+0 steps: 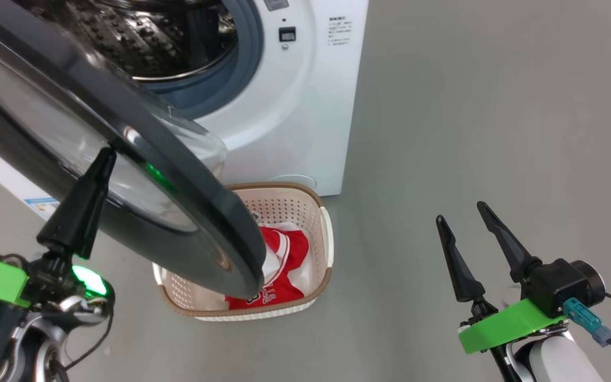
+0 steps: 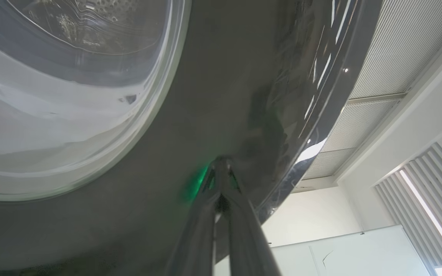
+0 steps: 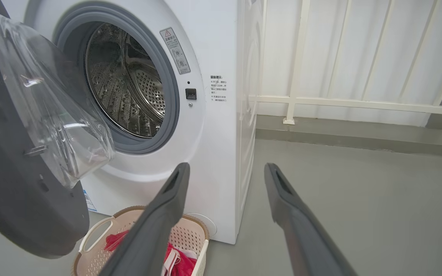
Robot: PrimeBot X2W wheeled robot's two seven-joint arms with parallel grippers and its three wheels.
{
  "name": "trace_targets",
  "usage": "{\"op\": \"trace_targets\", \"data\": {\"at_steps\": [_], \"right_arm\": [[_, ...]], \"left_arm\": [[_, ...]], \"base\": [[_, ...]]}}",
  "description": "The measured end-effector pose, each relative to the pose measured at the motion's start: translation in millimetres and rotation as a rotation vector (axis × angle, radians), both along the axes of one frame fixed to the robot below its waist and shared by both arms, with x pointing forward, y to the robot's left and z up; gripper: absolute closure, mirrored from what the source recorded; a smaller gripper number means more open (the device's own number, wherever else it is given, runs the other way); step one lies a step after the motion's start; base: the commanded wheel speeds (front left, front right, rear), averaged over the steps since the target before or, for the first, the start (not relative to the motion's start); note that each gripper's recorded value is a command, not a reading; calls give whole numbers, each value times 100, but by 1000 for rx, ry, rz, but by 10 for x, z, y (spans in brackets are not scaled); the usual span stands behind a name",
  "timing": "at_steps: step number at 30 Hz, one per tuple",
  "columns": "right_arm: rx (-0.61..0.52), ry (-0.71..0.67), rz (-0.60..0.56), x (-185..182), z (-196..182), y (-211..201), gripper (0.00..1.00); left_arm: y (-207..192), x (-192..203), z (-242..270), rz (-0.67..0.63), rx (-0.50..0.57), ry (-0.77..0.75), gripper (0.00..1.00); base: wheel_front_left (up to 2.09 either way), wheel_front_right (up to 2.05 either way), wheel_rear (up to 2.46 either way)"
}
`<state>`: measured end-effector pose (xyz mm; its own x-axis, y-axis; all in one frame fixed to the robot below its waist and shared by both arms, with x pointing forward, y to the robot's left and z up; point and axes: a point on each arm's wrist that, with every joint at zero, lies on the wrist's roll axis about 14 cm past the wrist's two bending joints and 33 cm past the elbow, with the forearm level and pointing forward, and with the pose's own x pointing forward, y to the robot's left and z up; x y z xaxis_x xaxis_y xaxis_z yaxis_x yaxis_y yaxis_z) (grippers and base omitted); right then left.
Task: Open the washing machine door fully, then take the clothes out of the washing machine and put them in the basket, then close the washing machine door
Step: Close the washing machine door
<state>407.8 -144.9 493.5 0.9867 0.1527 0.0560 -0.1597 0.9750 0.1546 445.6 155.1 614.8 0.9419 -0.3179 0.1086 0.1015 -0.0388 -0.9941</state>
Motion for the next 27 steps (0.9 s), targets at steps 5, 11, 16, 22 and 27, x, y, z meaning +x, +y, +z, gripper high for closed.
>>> {"op": "trace_targets", "data": {"at_steps": [5,11,16,22,27], "right_arm": [[-5,1,-22,27,-6,-80,0],[-7,13,-51,10,-45,-179,0],[-7,27,-69,-3,-89,-242,0],[-11,26,-83,28,-90,-293,0],[-18,28,-102,52,-99,-367,0]], "left_arm": [[-102,131,-47,0,0,-6,100],[-243,289,-52,0,-31,-21,100],[-349,413,-89,2,-48,-21,100],[-414,555,-114,19,-63,-27,100],[-534,724,-135,21,-70,-35,100]], "base": [[0,0,0],[0,0,0],[0,0,0],[0,0,0],[0,0,0]]}}
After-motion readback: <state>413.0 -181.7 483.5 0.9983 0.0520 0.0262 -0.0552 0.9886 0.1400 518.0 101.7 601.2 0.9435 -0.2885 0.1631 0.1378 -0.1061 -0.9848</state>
